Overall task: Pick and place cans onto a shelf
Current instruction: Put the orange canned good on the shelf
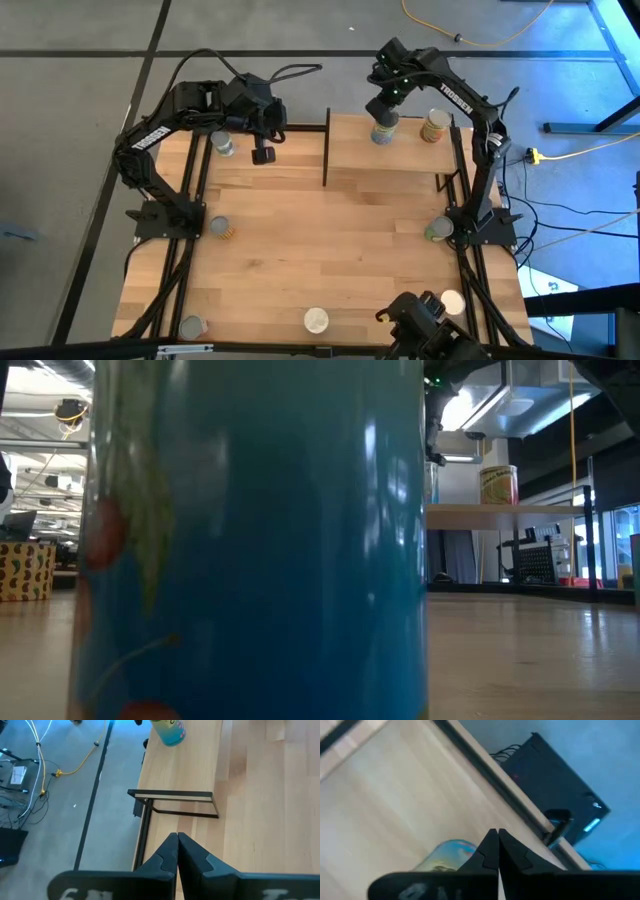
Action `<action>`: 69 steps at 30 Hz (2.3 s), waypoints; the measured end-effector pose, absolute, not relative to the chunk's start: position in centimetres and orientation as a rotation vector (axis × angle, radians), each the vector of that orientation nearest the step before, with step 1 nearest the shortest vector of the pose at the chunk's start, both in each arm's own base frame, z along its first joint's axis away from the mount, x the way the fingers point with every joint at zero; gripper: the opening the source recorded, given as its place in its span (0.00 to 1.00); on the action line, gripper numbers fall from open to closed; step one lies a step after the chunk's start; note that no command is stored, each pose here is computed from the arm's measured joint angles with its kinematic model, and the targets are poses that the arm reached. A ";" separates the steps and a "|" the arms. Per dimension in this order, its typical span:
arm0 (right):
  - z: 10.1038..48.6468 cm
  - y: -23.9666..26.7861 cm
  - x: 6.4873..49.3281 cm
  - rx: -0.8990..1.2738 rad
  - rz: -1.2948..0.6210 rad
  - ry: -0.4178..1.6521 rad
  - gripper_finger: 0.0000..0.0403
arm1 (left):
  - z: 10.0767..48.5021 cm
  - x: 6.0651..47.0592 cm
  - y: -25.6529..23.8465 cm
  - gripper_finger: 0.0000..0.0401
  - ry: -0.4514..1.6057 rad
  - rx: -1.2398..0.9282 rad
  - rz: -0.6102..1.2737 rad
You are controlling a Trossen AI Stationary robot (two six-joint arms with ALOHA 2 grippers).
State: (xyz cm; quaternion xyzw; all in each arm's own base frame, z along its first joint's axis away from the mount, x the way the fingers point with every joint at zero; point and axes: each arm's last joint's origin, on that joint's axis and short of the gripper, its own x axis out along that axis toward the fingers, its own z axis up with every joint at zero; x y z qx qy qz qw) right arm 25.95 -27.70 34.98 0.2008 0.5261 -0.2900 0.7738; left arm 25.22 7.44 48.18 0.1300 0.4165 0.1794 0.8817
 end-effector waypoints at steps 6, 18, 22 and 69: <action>37.7 -26.0 28.1 0.247 -0.580 1.017 0.00 | 48.2 25.2 7.4 0.00 0.868 0.271 0.373; 36.0 -21.0 32.8 0.070 -0.557 1.096 0.00 | 48.2 25.2 7.4 0.00 0.868 0.271 0.373; 34.9 -21.0 32.7 0.059 -0.634 1.158 0.00 | 48.2 25.2 7.4 0.00 0.869 0.278 0.370; 36.4 -15.7 30.2 0.116 -0.328 1.420 0.00 | 48.0 25.1 7.4 0.00 0.888 0.276 0.368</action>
